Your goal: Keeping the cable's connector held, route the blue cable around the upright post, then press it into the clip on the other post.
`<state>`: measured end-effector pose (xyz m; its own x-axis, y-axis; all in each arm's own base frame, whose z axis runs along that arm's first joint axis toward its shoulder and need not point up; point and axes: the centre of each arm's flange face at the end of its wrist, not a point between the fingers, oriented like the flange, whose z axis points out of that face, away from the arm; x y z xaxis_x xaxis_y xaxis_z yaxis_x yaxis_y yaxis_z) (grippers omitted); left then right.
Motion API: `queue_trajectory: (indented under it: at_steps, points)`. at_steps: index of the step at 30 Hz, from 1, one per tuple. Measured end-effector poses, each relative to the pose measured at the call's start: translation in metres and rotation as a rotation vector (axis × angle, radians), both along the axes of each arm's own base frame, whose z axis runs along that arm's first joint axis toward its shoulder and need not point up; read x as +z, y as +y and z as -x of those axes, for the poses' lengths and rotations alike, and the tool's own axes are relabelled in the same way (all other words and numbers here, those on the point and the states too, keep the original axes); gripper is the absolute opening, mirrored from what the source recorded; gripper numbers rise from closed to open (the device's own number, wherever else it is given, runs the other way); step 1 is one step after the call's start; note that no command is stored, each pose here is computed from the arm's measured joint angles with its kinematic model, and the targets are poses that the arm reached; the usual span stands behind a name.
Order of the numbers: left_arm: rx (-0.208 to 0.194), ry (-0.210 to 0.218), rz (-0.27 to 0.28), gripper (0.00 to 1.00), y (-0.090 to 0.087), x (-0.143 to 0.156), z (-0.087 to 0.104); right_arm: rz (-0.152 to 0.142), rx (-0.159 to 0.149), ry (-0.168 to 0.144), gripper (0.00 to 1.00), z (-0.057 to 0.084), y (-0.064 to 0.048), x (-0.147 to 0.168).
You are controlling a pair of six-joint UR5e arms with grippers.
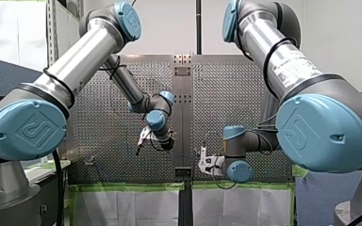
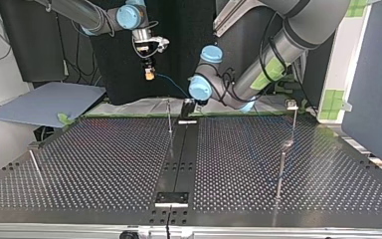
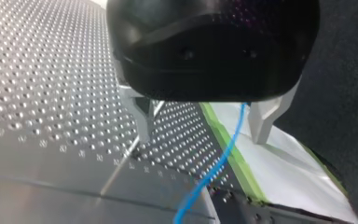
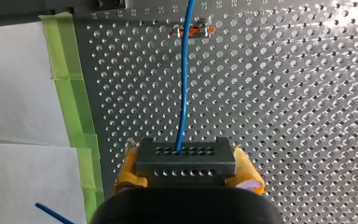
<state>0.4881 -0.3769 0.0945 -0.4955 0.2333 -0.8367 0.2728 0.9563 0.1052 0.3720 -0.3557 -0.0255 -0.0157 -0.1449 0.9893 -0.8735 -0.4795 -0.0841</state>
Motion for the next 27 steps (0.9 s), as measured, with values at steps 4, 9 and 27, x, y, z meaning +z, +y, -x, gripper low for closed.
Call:
queue_trajectory:
  at_steps: [4, 9, 27]
  points:
    - [0.032, -0.002, 0.000, 0.99, 0.006, -0.001, -0.004, 0.002, 0.003, -0.003, 0.00, -0.001, 0.000, 0.000]
    - [0.067, -0.007, 0.006, 0.99, 0.015, -0.001, -0.010, 0.002, 0.028, -0.006, 0.00, -0.003, 0.001, 0.000]
    - [0.099, 0.039, -0.065, 0.99, 0.017, -0.037, -0.019, 0.001, 0.058, -0.011, 0.00, -0.006, 0.003, 0.001]
